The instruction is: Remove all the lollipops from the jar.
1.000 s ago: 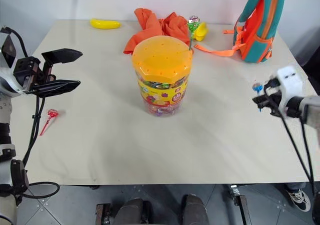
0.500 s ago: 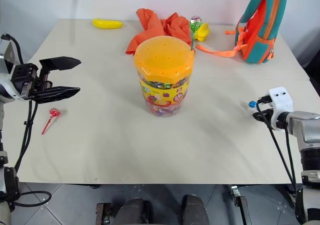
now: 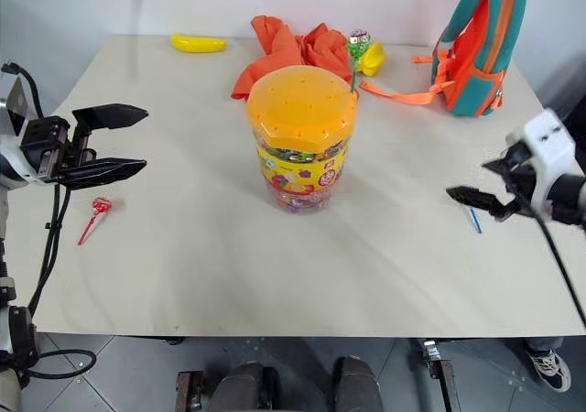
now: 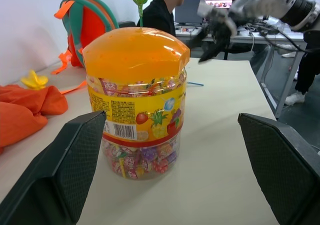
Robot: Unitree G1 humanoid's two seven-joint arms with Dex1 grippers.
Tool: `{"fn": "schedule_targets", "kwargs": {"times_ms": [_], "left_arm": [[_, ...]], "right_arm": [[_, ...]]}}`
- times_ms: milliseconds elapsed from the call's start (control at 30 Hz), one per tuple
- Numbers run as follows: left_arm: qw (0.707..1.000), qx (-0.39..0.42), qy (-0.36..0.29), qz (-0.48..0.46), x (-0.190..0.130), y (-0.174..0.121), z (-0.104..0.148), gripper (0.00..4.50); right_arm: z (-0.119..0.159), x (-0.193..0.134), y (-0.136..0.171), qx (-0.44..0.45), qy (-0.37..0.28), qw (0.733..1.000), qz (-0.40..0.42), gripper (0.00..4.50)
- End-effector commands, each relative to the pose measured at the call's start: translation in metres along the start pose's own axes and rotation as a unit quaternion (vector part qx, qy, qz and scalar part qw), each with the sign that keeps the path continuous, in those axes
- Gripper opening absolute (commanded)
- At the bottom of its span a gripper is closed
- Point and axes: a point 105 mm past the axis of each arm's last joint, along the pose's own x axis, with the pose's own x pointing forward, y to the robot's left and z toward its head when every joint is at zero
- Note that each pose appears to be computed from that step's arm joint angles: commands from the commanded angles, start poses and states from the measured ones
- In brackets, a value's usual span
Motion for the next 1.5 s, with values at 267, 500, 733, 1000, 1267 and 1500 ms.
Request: {"fn": "schedule_targets", "kwargs": {"times_ms": [267,500,733,1000,1267,1500], "left_arm": [[0.999,0.041,-0.027,-0.008,0.004,0.0,0.02,4.5],[0.999,0.046,-0.02,0.001,-0.001,-0.004,0.023,4.5],[0.999,0.044,-0.015,0.011,-0.005,-0.011,0.024,4.5],[0.999,0.043,-0.017,0.011,-0.005,-0.013,0.023,4.5],[0.999,0.046,-0.025,0.009,0.003,-0.006,0.023,4.5],[0.999,0.038,-0.02,0.0,0.004,-0.004,0.021,4.5]], "right_arm": [[0.083,0.058,0.05,-0.003,-0.226,0.961,0.158,4.47],[0.102,0.099,0.053,0.033,-0.279,0.941,0.189,4.47],[0.11,0.111,0.055,0.04,-0.293,0.934,0.2,3.53],[0.118,0.104,0.054,0.028,-0.305,0.932,0.195,0.76],[0.154,0.087,0.036,-0.002,-0.353,0.924,0.148,0.02],[0.164,0.052,-0.013,-0.021,-0.325,0.945,0.035,0.02]]}}
